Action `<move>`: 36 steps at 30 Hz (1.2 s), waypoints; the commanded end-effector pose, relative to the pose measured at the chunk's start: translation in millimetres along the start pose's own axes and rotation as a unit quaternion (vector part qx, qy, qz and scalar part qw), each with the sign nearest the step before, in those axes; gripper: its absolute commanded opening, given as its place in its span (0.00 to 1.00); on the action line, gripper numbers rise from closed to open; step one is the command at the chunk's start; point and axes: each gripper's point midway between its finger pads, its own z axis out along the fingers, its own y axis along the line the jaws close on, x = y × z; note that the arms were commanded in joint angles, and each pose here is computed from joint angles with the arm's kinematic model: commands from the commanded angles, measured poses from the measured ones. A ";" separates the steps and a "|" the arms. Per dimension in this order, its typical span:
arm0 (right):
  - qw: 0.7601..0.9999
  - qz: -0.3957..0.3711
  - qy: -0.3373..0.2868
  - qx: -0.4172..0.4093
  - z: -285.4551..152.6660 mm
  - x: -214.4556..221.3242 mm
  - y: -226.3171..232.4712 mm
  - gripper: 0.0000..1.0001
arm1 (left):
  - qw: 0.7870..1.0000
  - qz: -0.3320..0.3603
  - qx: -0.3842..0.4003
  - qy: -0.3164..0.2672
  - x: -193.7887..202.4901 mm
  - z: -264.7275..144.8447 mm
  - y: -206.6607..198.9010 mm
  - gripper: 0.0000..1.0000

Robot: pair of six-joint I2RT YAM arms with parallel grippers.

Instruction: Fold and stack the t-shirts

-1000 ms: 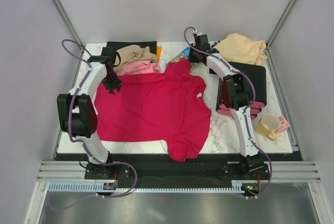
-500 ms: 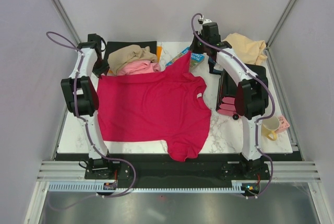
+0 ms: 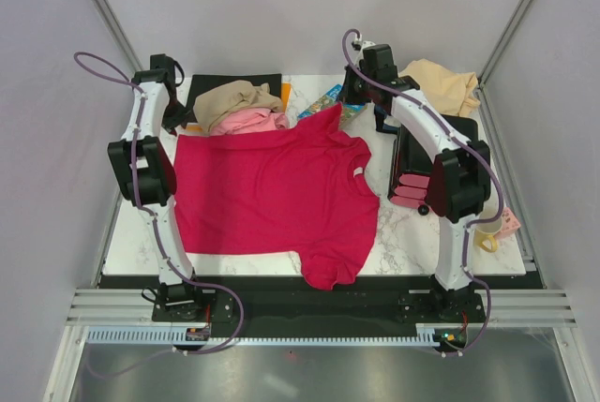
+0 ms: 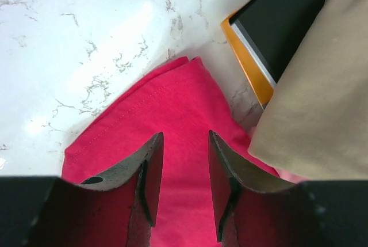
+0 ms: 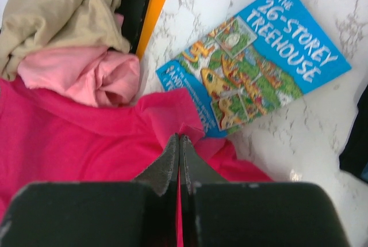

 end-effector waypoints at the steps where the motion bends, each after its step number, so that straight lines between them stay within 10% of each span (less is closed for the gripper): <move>1: 0.999 -0.025 -0.025 -0.038 -68.5 -16.7 41.7 0.00 | 1.000 -0.005 -0.011 -0.013 -13.7 2.5 7.2 0.45; 11: 0.996 -0.023 -0.019 -0.088 -144.6 -5.2 76.6 0.00 | 1.000 0.021 -0.018 0.014 0.6 16.2 8.9 0.45; 29: 0.987 -0.012 0.138 -0.083 -137.1 97.2 94.0 0.00 | 0.993 0.096 0.028 0.060 38.2 23.9 -26.0 0.43; 36: 0.989 -0.014 0.125 -0.080 -137.5 87.9 96.5 0.00 | 0.990 0.083 0.020 0.108 69.5 38.1 -18.6 0.08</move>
